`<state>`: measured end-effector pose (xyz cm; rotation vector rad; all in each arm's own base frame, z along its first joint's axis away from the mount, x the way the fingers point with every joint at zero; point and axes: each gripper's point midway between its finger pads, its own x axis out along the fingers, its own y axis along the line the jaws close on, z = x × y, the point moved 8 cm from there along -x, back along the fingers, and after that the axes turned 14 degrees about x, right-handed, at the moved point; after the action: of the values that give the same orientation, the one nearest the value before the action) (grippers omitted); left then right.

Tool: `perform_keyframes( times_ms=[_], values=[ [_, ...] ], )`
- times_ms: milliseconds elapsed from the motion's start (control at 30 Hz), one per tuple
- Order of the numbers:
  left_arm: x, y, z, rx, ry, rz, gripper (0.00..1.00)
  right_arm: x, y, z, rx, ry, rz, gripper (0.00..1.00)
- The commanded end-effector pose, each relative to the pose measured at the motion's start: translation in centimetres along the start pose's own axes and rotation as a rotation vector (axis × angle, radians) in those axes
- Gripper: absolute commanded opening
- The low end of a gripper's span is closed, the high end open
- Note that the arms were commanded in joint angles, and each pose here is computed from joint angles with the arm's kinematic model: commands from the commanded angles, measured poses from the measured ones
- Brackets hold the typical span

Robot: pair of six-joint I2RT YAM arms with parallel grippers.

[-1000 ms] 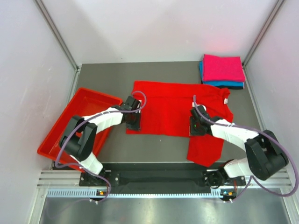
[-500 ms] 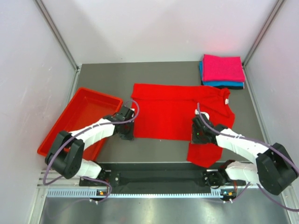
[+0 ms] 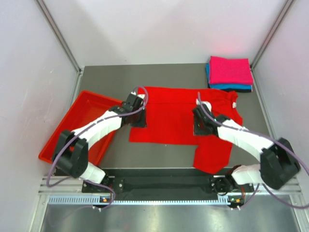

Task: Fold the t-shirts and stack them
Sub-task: Fold the tshirt

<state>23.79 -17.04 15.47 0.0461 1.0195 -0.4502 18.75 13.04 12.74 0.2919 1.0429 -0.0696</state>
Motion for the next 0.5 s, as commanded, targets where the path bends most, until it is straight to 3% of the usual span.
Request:
perform_keyframes(
  times_ms=[0, 233, 467],
  values=[
    [1.1, -0.8, 4.4, 0.048, -0.11, -0.025, 0.26, 0.8, 2.3, 5.7, -0.051, -0.148, -0.033, 0.29],
    [4.7, -0.5, 7.9, 0.025, -0.109, 0.003, 0.26, 5.8, 2.9, 12.5, -0.017, -0.17, -0.023, 0.27],
    [7.6, 0.5, 4.7, -0.005, 0.001, 0.055, 0.24, 9.3, 2.1, 10.1, -0.021, -0.057, -0.052, 0.28]
  ],
)
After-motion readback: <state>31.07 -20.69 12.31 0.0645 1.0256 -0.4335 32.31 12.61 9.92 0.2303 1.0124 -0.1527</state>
